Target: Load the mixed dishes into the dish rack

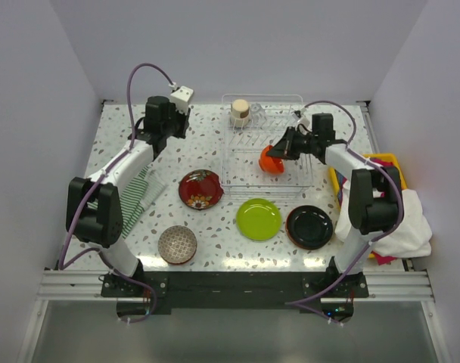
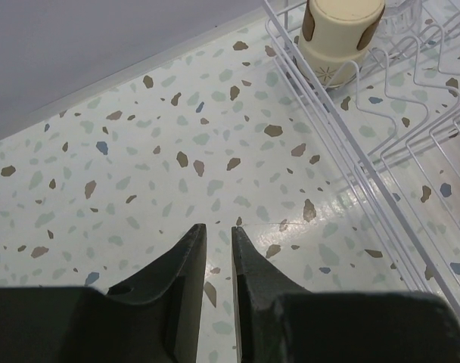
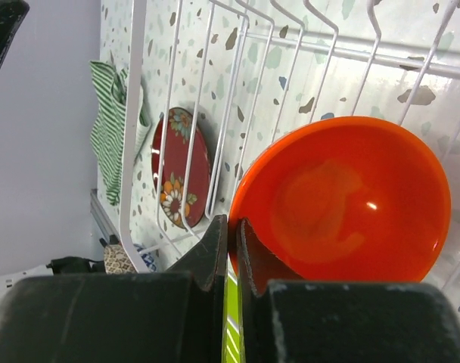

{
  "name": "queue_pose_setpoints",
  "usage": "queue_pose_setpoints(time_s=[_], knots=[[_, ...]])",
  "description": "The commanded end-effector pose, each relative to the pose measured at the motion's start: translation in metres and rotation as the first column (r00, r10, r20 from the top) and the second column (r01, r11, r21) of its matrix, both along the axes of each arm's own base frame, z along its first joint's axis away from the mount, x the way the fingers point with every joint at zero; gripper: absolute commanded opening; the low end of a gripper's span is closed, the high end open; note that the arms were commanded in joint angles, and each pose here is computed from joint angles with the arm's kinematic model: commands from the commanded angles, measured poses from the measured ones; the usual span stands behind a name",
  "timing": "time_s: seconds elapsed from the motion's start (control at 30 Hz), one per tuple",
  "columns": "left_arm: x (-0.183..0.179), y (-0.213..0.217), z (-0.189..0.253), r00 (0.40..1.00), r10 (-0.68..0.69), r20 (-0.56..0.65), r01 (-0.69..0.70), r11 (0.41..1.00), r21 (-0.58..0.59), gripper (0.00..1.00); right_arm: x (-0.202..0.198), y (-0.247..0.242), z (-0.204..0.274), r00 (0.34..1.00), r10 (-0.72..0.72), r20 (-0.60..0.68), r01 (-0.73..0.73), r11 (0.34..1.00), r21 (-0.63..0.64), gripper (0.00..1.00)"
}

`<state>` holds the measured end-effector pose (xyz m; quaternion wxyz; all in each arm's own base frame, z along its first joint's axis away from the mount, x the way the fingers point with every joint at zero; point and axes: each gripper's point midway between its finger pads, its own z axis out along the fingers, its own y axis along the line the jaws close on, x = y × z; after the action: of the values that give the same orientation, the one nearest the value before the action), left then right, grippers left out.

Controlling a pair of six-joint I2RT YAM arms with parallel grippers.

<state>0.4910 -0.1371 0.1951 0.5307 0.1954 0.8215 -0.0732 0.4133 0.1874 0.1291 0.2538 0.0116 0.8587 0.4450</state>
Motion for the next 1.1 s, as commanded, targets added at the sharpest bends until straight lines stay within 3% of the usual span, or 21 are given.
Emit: queue_pose_setpoints(time_s=[0.0,0.1,0.17,0.2,0.23,0.47,0.83,1.07], knots=[[0.006,-0.008,0.009,0.999,-0.015,0.051,0.017,0.999,-0.030,0.25,-0.005,-0.003,0.004,1.000,0.003,-0.008,-0.003,1.000,-0.030,0.00],[0.006,-0.007,0.010,0.998,-0.016,0.053,0.018,0.999,-0.028,0.25,-0.010,0.007,0.023,0.999,0.032,-0.013,-0.031,0.998,0.060,0.00],[0.006,-0.008,0.009,0.999,-0.020,0.051,0.021,0.999,-0.031,0.25,-0.002,0.015,0.046,0.997,0.033,0.064,-0.042,0.989,0.140,0.00],[0.005,-0.008,0.008,0.999,-0.020,0.048,0.021,0.999,-0.030,0.25,-0.006,0.018,0.046,1.000,0.001,0.006,-0.002,0.980,0.198,0.00],[0.005,-0.009,0.008,0.999,-0.022,0.047,0.023,0.999,-0.028,0.25,0.003,0.021,0.060,0.997,-0.011,0.075,-0.007,0.971,0.240,0.00],[-0.001,-0.005,0.000,1.000,-0.022,0.011,0.022,1.000,-0.007,0.25,0.011,0.037,0.060,0.999,-0.037,-0.002,0.034,0.910,0.413,0.00],[-0.005,-0.004,-0.003,1.000,-0.021,-0.006,0.022,0.999,0.024,0.25,0.016,0.044,0.039,0.997,-0.039,-0.071,0.070,0.864,0.499,0.00],[-0.003,-0.008,0.001,1.000,-0.027,-0.001,0.027,0.999,0.037,0.25,0.009,0.044,0.016,0.990,-0.030,-0.138,0.094,0.869,0.486,0.00]])
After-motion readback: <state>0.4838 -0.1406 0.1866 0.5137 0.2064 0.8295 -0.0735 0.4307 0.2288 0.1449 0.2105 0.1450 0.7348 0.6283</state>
